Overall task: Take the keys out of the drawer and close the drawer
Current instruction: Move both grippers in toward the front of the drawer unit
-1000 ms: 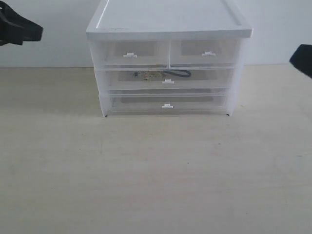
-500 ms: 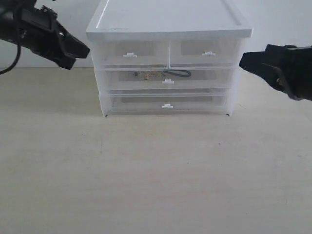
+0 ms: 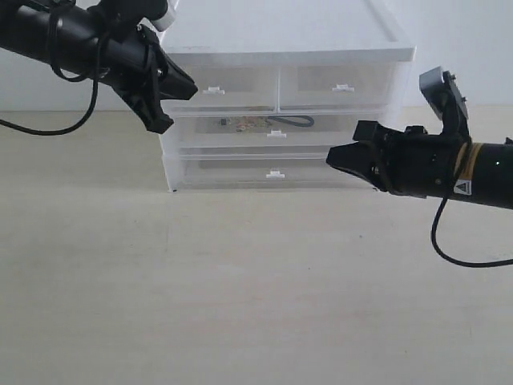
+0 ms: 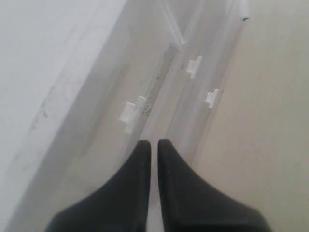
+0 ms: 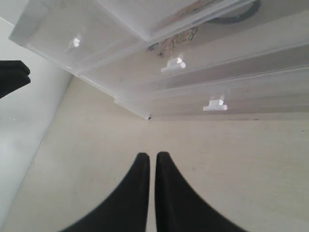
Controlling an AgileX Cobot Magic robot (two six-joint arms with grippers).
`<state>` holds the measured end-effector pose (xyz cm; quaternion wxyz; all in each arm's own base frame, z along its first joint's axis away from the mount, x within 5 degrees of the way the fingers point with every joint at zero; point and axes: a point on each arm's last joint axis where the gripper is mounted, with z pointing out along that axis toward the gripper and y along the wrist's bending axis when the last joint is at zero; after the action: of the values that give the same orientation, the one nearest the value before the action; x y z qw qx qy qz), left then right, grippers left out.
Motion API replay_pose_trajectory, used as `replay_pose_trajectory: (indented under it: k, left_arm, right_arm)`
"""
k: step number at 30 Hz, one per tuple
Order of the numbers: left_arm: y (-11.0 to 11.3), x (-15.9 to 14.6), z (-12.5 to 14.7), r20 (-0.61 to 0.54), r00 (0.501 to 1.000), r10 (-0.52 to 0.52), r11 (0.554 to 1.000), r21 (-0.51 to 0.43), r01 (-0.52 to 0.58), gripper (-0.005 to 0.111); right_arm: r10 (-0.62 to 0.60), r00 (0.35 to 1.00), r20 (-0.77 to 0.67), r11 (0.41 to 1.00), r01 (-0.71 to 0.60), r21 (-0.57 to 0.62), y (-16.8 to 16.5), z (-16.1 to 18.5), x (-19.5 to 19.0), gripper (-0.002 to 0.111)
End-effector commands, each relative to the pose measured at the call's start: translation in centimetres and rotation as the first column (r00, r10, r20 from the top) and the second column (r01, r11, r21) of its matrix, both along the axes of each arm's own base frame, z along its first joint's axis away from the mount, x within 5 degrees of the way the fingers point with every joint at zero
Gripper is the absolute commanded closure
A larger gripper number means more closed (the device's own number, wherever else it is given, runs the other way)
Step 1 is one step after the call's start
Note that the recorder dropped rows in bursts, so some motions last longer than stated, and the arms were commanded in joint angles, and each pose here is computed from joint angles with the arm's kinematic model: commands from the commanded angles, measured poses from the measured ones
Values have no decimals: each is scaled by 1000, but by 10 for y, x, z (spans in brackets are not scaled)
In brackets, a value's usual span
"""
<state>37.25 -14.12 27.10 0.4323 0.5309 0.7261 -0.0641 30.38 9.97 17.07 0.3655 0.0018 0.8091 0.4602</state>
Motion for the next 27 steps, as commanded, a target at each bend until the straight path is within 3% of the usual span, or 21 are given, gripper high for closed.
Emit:
replay_pose_trajectory:
  k: [1,10,18,27]
  left_arm:
    - [-2,12,-5,58,998,5,999,33,-6,103]
    - [-3,31,-14,112,993,18,997,67,-26,103]
    - [-1,38,-19,144,987,65,994,77,-76,103]
    - [1,41,-17,174,981,92,991,78,-107,103]
  right_arm:
    - [-7,999,34,999,6,39,0,0,7,108]
    - [44,997,67,999,-46,20,11,2,14,108]
    - [78,997,28,985,-82,153,18,-22,28,108]
    - [74,997,-22,982,-69,173,21,-40,45,108]
